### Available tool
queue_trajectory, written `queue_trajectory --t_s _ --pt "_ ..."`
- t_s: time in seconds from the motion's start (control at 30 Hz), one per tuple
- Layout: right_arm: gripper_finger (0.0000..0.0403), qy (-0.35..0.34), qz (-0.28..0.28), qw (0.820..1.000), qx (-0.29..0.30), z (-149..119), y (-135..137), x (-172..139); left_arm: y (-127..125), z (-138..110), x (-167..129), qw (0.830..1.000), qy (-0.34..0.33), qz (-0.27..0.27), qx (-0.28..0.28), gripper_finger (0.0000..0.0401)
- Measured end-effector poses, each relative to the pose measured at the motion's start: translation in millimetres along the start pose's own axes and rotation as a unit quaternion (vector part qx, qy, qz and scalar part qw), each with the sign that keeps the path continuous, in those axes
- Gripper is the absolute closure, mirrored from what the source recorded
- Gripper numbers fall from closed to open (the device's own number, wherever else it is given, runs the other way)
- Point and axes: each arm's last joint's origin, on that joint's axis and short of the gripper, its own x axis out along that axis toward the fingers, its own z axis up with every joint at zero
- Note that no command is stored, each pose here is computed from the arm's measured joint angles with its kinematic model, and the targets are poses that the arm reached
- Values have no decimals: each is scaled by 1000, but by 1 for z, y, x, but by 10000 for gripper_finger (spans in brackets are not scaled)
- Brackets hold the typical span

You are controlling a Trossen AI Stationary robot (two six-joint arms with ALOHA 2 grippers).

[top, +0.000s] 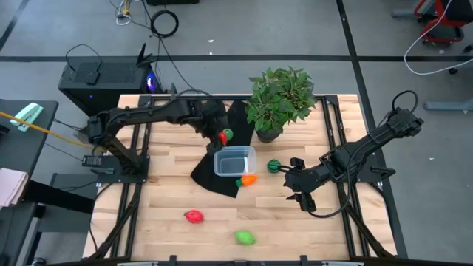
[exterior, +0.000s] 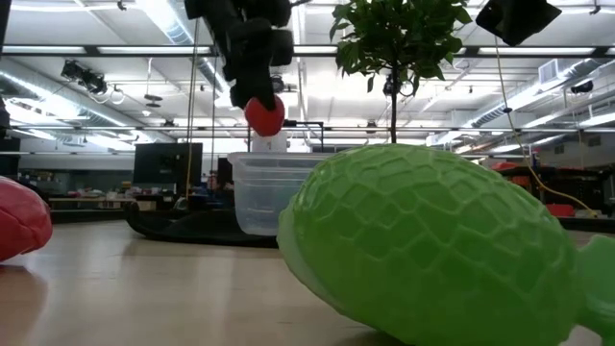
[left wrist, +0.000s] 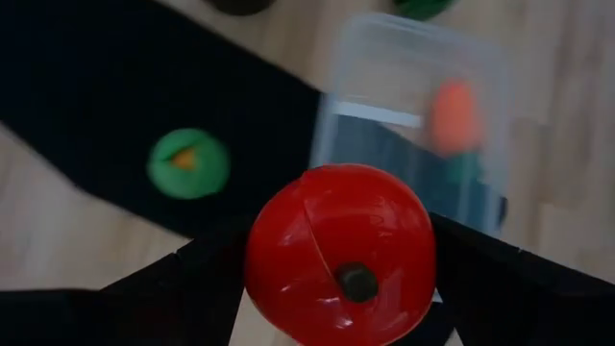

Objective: Pick and placing Produce into tupperware
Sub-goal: Put the red apple into the bin

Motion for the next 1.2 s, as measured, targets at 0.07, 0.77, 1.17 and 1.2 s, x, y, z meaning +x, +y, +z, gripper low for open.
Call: queue_trajectory --t_s 0.07,0.77,1.17,1.2 --pt "163 0 0 1000 -1 0 0 0 -9 1 1 1000 -5 -6 13 102" --pt "163 -2 -5 1000 -8 0 0 0 -47 -13 35 998 -53 2 34 102" --pt "163 -2 -5 1000 -8 0 0 0 -57 -23 45 997 -55 16 54 101" --pt "163 -2 -5 1000 -8 0 0 0 -57 -23 45 997 -55 17 58 101"
